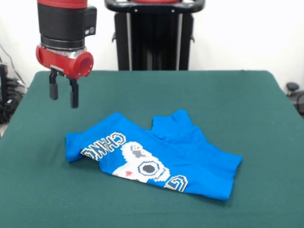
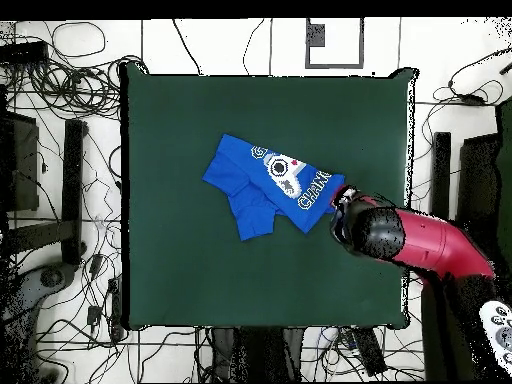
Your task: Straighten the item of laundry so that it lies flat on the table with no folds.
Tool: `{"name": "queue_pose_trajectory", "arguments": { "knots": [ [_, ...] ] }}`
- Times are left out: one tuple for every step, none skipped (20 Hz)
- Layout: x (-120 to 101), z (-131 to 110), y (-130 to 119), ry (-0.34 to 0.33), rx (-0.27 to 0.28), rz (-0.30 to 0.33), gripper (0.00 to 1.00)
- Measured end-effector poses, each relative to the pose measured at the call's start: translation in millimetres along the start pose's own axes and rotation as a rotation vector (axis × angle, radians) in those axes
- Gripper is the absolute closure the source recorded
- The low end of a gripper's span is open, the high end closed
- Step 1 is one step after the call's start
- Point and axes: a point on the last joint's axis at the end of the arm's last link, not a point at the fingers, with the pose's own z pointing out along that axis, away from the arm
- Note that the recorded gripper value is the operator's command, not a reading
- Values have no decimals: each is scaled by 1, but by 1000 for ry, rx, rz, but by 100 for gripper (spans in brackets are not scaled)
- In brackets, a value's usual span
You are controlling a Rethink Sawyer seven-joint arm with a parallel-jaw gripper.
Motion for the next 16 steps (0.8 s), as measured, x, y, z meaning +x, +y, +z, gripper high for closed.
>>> {"name": "queue_pose_trajectory", "arguments": {
  "knots": [
    [1,0,2,0,0,0,0],
    [1,-1,4,1,0,0,0],
    [2,-1,5,2,-1,1,0],
    [2,-1,5,3,-1,2,0],
    [2,-2,6,4,0,6,0],
    [3,-2,7,6,0,11,0],
    [3,-2,7,7,1,14,0],
    [3,-3,8,8,2,18,0],
    [4,-3,8,9,3,20,0],
    [5,-3,10,11,4,21,0],
    [6,-4,12,12,3,21,0],
    [6,-4,14,13,2,22,0],
    [7,-4,16,14,1,23,0],
    [7,-5,18,16,-2,25,0],
    [8,-5,20,18,-4,28,0],
    [8,-5,21,19,-5,30,0]
  ]
}}
